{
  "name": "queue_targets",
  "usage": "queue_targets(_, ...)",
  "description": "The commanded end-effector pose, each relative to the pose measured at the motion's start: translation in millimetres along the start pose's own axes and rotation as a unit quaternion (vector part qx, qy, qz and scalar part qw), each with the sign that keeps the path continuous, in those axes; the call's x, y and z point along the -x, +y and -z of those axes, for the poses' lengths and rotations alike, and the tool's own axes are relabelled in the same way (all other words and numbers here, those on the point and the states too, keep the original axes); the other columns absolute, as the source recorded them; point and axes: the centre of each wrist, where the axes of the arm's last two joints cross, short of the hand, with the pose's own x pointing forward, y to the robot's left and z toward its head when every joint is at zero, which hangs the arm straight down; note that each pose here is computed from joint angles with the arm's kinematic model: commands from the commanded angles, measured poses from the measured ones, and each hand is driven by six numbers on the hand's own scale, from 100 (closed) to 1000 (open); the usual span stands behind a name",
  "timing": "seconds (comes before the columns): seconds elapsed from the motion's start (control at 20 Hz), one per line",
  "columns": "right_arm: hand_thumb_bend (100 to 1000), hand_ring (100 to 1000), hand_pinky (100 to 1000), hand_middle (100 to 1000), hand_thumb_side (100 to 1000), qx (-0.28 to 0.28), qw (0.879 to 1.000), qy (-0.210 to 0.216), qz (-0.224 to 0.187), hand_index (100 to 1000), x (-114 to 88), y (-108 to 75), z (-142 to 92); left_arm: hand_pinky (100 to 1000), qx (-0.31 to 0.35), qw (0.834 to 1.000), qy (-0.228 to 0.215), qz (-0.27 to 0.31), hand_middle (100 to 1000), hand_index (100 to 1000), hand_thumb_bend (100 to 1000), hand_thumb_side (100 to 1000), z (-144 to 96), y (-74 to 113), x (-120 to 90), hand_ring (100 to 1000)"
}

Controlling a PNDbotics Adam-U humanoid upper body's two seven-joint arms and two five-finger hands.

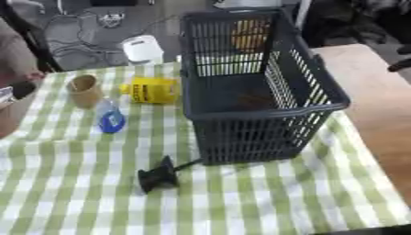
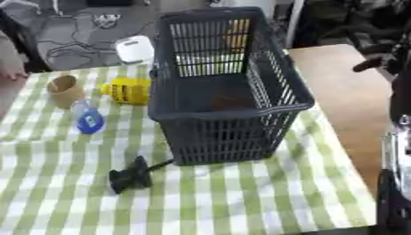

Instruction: Pick up objects on the table and place them in the box.

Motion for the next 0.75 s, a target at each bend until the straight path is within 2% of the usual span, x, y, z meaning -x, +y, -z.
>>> queue_targets(0.05,100,578,454,613,630,0.005,1.000,-0.017,-0.010,702,-8.2,-5.3,5.6,703,0.003,1.000,-0.010,0.012,542,747,983,631,3.1,6.5,-2.8,591)
queue_targets(0.75,100,579,453,613,634,0.008,1.000,-0.016,-0.011,702,-7.4,-6.2,5.4,702,0.016,1.000,-0.012,0.016,529,749,987,633,2.0,7.0,-1.9,589)
